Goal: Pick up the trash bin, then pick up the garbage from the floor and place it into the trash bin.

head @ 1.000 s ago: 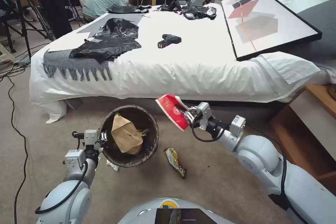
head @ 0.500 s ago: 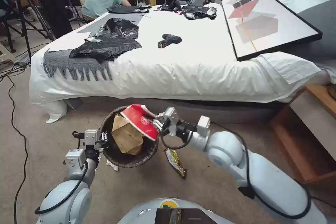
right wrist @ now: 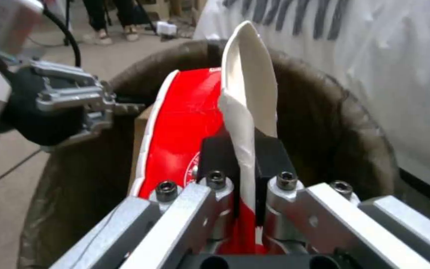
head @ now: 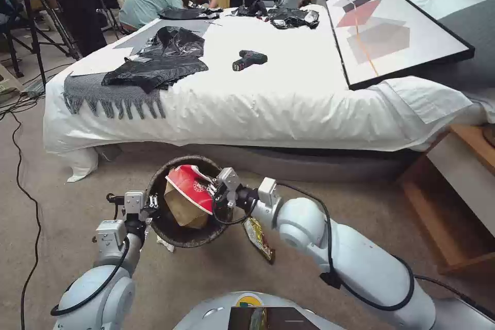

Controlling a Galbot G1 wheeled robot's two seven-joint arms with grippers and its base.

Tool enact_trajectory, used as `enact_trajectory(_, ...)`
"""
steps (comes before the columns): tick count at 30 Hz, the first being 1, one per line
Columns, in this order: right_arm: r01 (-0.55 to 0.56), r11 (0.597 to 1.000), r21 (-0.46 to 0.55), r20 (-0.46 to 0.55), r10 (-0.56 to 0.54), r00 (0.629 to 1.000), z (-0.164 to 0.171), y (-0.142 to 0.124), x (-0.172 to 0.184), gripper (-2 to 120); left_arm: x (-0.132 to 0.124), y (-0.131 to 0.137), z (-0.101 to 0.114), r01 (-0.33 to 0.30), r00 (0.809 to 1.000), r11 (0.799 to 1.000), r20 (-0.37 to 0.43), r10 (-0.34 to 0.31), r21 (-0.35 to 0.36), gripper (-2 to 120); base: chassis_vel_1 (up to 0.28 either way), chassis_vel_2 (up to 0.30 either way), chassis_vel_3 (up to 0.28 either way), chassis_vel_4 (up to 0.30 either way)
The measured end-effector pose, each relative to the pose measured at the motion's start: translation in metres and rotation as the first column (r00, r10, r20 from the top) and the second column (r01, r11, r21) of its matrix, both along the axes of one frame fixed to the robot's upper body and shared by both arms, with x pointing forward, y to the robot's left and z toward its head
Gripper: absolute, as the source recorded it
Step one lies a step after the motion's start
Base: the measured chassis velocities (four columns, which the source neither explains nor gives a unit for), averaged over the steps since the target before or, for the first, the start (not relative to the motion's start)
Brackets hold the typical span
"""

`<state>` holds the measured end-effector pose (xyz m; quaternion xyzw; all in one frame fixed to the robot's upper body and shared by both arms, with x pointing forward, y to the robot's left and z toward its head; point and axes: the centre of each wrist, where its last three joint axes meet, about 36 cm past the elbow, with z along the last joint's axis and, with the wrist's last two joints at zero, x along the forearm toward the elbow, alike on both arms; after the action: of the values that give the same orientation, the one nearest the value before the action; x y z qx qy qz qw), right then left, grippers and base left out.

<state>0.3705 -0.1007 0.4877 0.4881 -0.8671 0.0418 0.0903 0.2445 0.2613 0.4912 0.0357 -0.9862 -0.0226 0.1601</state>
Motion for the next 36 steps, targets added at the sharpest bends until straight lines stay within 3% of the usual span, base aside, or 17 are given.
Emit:
enact_trajectory(17, 0.054, 0.995, -0.086, -0.029, -0.057, 0.998, -0.018, 0.03, -0.004, 2, 0.001, 0.0, 0.001, 0.005, 1.0, 1.0, 0.001, -0.005, -0.002, 0, 0.0, 0.0, 0.0, 0.0)
enact_trajectory(36, 0.077, 0.996, -0.05, -0.013, -0.077, 0.997, -0.005, 0.034, -0.012, 68, 0.002, -0.001, -0.001, 0.01, 1.0, 1.0, 0.0, -0.01, -0.006, 0, 0.0, 0.0, 0.0, 0.0)
